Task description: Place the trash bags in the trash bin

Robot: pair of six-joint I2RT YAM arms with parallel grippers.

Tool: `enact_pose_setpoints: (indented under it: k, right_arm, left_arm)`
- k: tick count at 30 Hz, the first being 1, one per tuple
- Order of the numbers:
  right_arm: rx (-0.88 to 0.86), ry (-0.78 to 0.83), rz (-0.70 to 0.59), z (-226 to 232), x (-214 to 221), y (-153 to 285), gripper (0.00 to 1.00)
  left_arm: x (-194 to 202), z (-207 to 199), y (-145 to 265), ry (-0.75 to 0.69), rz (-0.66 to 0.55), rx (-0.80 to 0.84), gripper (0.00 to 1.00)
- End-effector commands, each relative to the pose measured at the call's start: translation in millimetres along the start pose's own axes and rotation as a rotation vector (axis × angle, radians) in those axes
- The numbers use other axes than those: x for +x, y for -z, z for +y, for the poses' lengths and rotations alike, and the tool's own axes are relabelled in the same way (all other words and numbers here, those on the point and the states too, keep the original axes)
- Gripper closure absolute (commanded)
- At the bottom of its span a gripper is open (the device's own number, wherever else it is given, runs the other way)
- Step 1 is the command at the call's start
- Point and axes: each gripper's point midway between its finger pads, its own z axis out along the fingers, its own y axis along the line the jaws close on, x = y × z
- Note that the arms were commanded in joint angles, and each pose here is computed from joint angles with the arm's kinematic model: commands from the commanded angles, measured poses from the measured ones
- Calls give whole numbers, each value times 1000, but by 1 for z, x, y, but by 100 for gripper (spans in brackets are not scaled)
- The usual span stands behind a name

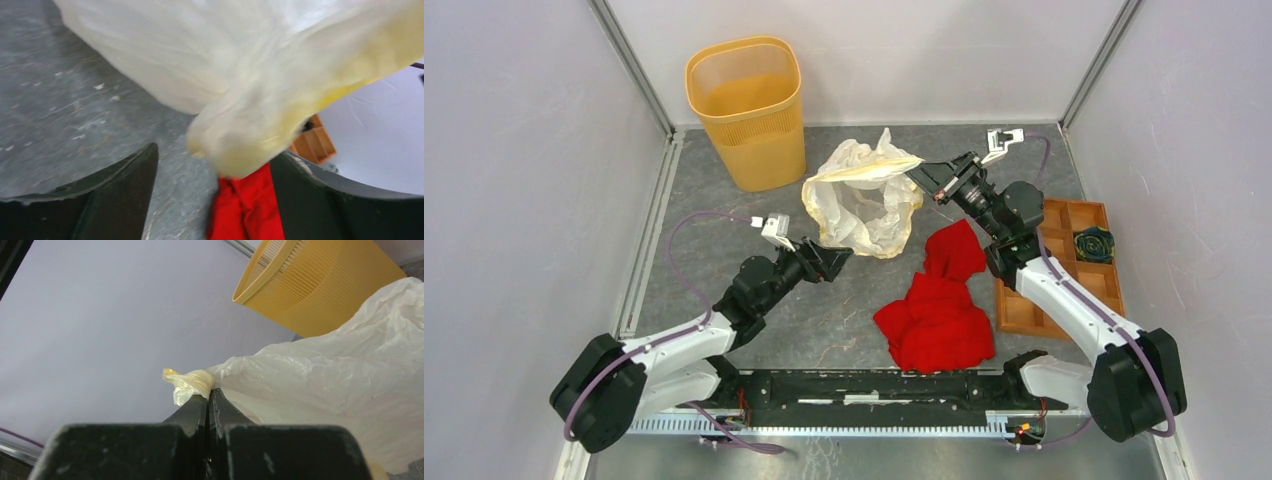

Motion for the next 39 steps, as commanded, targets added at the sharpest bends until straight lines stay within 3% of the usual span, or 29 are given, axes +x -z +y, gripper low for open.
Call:
enact_pose_setpoints:
  k: [1,4,5,7,11,16,19,21,25,27,28,30,33,36,38,39]
  right_arm:
    - [-45,60,-44,19,-12,2,100]
    - [-37,86,-37,18,-11,3,100]
    - [-29,95,-33,15,-9,4,100]
    - [-6,128,-24,7,-6,8,100]
    - [137,301,60,-42,16,27,100]
    - [374,457,270,-140,65,75,100]
    - [443,502,361,-171,77,83,100]
    - [455,527,365,-173,67,69,100]
    - [367,605,290,-116,6,0,100]
    - [257,706,189,-39,-46,-40,100]
    - [211,753,140,-3,-67,-51,100]
    - [106,852,26,80,-105,-54,100]
    - [-85,995,-152,181,-127,-24,100]
    - [-207,1068,-241,198,-108,17,100]
    - [-180,1085,-225,159,-89,28,99]
    - [-121,1073,-184,125,-78,29,99]
  left_arm:
    - [-34,-56,-2,-9,-131,264,20]
    - [-41,-54,-5,5,-162,241,32]
    - [-42,-53,-6,-5,-163,236,40]
    - [-41,-45,-10,-7,-149,180,70]
    - [-8,6,-10,19,-1,-82,96]
    - [21,78,30,77,89,-456,98]
    - [9,84,32,100,94,-501,98]
    - [-17,67,16,138,77,-439,98]
    - [-127,-3,-39,162,-15,-211,98]
    - [-196,-64,-60,94,-65,-60,98]
    - [-244,-114,-59,42,-114,57,98]
    - [-293,-185,-47,-43,-157,265,98]
    - [-324,-268,9,-205,-251,552,98]
    - [-307,-265,35,-291,-311,555,98]
    - [-275,-209,20,-238,-300,387,98]
    - [-249,-163,5,-174,-249,226,98]
